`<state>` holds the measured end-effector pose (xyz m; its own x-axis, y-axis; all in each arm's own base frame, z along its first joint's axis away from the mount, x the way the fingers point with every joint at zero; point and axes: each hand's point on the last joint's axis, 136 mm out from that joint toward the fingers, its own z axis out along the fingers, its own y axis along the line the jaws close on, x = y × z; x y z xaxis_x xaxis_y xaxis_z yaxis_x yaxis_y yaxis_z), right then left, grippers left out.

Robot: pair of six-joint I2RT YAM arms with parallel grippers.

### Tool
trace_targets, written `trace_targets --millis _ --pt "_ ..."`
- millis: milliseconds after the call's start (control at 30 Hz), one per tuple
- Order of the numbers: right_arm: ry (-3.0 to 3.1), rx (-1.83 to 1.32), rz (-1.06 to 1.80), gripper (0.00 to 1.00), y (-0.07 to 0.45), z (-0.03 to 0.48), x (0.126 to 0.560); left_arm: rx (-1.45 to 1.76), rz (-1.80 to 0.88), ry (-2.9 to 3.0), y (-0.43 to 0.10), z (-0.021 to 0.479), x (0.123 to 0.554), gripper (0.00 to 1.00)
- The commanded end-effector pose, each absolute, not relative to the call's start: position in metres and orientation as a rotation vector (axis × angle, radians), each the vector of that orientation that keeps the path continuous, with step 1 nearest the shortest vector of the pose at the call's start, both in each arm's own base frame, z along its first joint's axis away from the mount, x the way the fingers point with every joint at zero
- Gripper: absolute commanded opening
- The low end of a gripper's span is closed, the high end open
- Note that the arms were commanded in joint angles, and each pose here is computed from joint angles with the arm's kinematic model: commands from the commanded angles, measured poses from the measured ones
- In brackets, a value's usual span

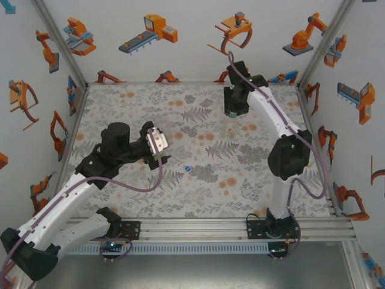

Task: Screw on the bottle caps

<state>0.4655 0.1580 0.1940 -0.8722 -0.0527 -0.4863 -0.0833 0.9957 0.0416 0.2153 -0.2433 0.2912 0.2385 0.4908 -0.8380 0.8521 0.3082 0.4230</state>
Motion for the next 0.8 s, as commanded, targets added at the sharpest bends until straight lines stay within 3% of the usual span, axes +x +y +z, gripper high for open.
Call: trace_targets --millis 0,133,300,400,767 --pt "2.643 -0.111 0.093 0.25 0.156 0.193 0.470 1.317 -0.397 1.408 -0.242 0.294 0.216 0.80" --pt "2.662 -0.100 0.090 0.30 0.153 0.185 0.471 1.318 -0.398 1.404 -0.242 0.294 0.216 0.80" --pt "2.661 -0.093 0.088 0.54 0.152 0.187 0.470 1.318 -0.399 1.405 -0.242 0.294 0.215 0.80" --pt "2.642 -0.088 0.073 0.62 0.149 0.198 0.470 1.317 -0.397 1.405 -0.242 0.293 0.216 0.80" --pt "2.511 -0.095 0.077 0.63 0.138 0.279 0.449 1.121 -0.402 1.501 -0.230 0.306 0.246 0.81"
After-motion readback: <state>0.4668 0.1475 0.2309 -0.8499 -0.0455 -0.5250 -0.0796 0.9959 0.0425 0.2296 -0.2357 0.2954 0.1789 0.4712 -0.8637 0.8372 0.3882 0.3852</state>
